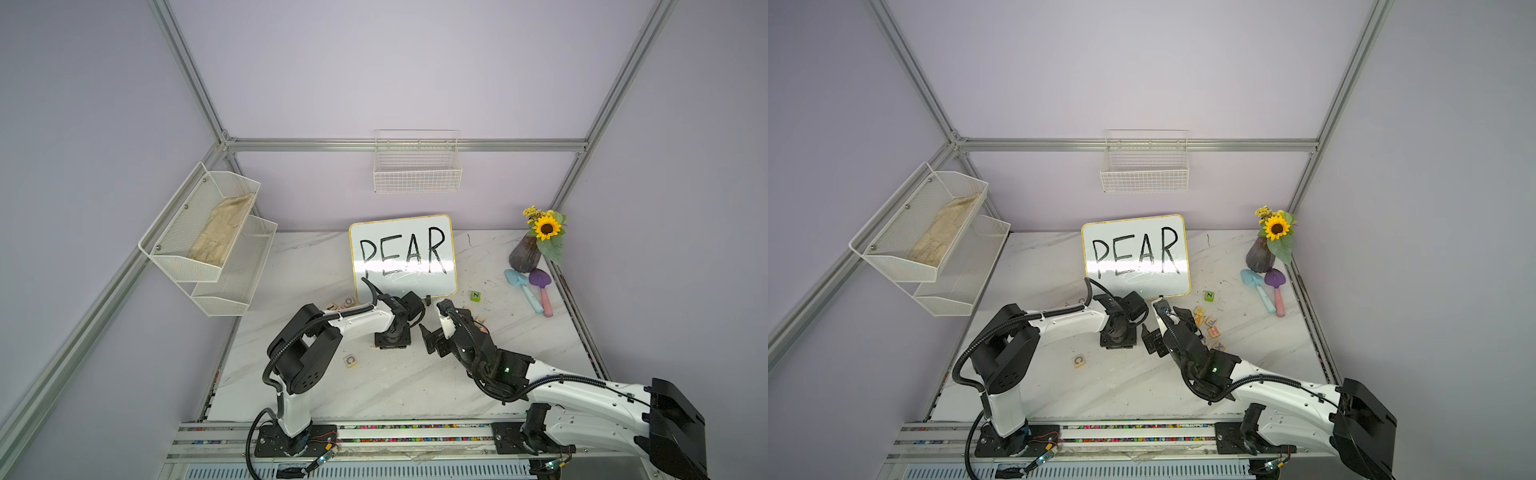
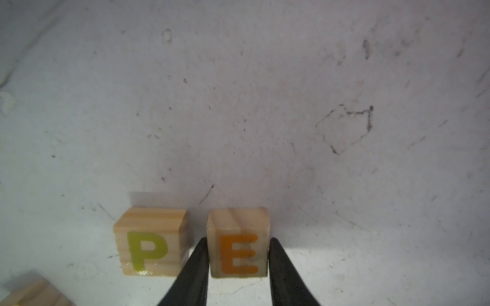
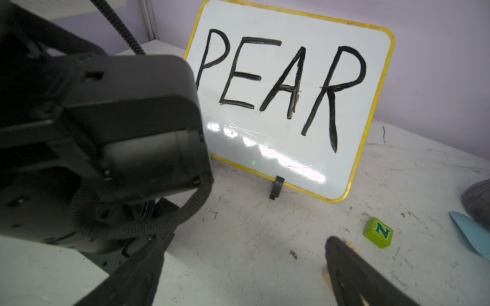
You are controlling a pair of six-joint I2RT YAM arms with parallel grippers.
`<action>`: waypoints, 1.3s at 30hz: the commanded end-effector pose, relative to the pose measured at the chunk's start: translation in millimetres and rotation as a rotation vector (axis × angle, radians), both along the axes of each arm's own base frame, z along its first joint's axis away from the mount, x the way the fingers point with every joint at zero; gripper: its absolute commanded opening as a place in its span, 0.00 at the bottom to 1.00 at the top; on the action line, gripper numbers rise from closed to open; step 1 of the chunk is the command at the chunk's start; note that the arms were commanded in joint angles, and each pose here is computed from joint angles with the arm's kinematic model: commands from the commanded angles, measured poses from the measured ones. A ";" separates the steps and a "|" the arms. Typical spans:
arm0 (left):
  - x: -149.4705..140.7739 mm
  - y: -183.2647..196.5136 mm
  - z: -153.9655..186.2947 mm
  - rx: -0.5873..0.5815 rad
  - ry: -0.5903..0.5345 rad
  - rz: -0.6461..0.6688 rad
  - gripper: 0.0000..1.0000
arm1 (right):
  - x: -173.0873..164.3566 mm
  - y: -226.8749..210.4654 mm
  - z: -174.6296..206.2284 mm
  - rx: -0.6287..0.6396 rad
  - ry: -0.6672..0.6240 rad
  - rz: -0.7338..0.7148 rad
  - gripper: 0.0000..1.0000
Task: Spell the uppercase word “pear” with letter blocks
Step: Place the letter block at the center of the board.
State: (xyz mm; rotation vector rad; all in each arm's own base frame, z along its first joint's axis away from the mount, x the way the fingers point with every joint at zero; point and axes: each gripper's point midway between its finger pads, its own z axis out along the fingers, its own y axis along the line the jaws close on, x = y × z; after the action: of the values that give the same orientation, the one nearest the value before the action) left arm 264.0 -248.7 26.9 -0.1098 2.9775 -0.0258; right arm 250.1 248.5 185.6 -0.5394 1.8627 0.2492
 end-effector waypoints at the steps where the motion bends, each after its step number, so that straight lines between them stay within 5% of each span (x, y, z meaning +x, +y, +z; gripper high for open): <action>1: 3.9 1.1 14.5 -0.011 -0.033 0.005 0.38 | 4.9 -0.6 7.0 0.003 -0.008 -0.020 0.97; 39: 17.8 -13.3 34.7 -0.049 -0.083 -0.027 0.47 | 6.6 0.9 0.9 -0.004 0.004 -0.021 0.97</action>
State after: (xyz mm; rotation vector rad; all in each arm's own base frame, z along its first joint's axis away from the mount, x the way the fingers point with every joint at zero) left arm 264.7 -246.9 27.6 -0.0824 2.9733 -0.0082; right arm 252.7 248.3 177.6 -0.5474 1.8814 0.2298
